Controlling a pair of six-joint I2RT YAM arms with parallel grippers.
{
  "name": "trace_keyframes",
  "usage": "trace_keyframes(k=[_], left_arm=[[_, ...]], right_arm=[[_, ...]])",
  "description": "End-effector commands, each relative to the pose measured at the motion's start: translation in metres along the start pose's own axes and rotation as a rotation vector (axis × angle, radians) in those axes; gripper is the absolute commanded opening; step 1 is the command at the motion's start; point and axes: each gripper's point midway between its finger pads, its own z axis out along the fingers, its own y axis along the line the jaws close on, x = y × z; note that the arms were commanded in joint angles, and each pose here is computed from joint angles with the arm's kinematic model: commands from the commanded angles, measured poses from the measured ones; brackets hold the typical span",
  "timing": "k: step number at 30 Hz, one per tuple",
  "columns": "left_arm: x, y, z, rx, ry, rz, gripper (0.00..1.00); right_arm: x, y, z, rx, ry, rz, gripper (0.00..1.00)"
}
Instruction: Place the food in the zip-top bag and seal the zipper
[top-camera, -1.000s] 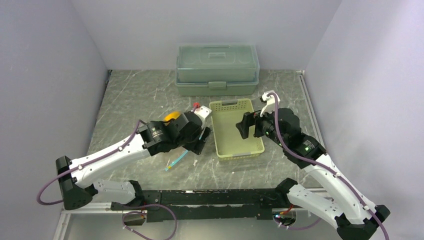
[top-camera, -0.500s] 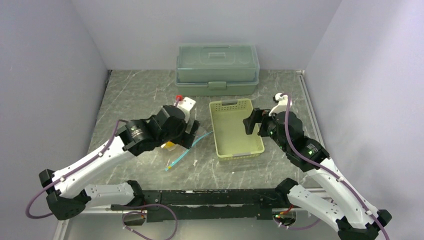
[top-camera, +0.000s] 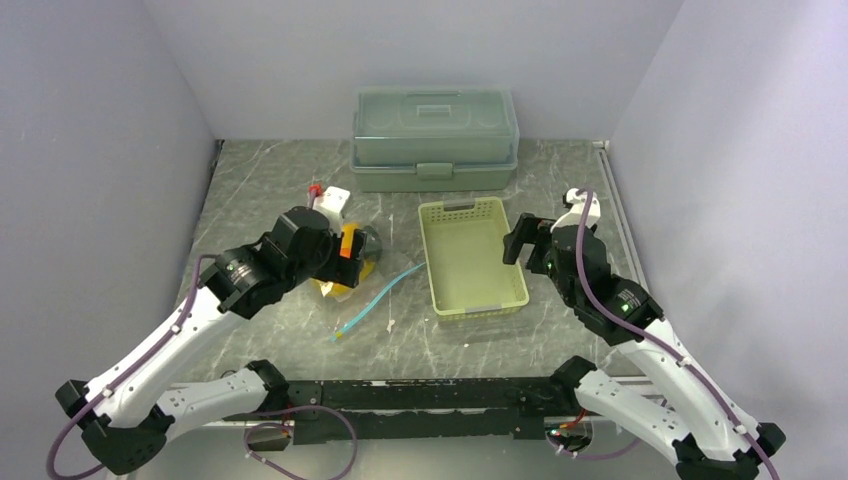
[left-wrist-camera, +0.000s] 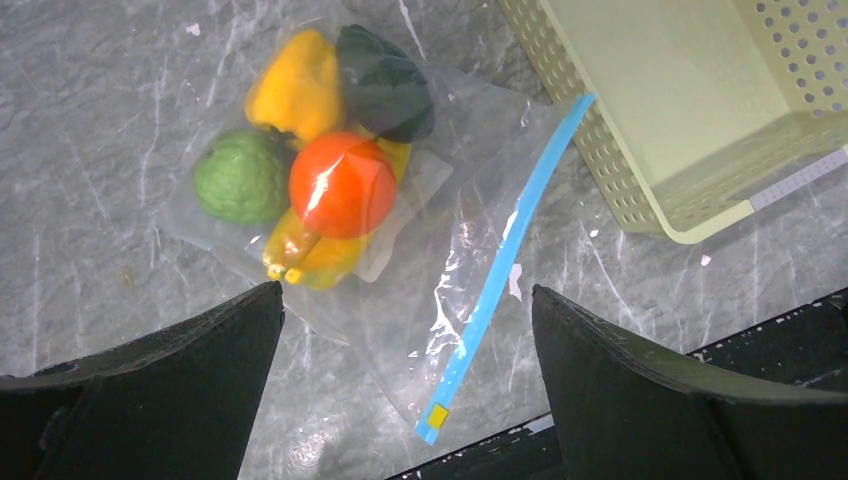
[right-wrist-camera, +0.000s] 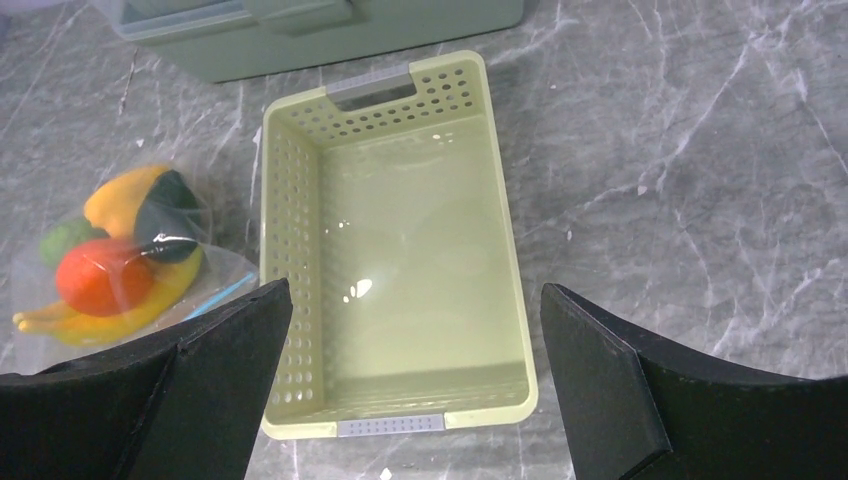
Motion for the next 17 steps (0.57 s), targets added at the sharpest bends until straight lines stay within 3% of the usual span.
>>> trace_keyframes(k=[1, 17], left_arm=[[-0.011, -0.007, -0.006, 0.052, -0.063, -0.019, 1.0], [-0.005, -0.007, -0.007, 0.065, -0.068, -0.032, 1.0]], right_arm=[[-0.016, 0.001, -0.006, -0.02, -0.059, -0.001, 1.0], [-0.041, 0.006, -0.025, -0.088, -0.156, -0.002, 1.0]])
